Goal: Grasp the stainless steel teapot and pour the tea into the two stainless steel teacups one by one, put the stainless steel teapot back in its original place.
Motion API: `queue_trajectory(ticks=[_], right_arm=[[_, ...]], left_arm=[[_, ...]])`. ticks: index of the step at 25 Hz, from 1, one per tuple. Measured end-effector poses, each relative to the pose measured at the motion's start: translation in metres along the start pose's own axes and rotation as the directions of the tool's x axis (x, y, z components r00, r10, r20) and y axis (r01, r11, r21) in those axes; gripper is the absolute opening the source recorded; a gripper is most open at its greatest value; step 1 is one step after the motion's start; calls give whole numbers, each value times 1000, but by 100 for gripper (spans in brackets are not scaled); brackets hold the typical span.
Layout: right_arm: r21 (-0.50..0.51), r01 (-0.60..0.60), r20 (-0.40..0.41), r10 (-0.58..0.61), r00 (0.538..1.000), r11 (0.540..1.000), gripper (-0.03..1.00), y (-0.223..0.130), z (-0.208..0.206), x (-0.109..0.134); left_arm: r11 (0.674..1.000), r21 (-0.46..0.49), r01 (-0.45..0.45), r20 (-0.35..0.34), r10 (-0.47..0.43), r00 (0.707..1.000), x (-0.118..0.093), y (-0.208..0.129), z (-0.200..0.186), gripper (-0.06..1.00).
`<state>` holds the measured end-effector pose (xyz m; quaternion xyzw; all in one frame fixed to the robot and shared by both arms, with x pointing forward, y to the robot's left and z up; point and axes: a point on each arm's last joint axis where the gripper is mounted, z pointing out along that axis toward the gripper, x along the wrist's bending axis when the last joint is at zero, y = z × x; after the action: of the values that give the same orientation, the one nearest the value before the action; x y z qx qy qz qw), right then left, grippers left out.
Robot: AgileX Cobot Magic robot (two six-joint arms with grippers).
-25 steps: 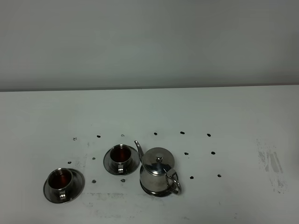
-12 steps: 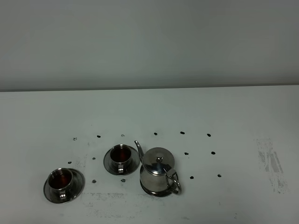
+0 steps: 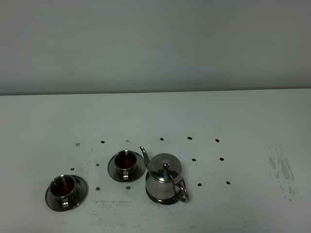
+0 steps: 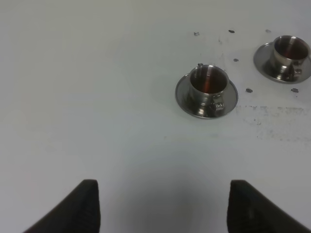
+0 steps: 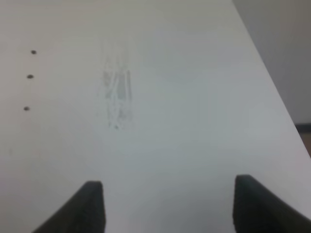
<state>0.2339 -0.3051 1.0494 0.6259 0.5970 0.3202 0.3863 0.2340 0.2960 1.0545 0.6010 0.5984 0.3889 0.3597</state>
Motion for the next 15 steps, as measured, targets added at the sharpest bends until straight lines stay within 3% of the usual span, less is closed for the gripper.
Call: queue_trajectory(ticks=[15], right_arm=[[-9, 39, -30, -40, 999, 999, 57, -2, 2, 3]], left_arm=[[1000, 0, -1, 0, 1, 1000, 0, 0, 0, 61]])
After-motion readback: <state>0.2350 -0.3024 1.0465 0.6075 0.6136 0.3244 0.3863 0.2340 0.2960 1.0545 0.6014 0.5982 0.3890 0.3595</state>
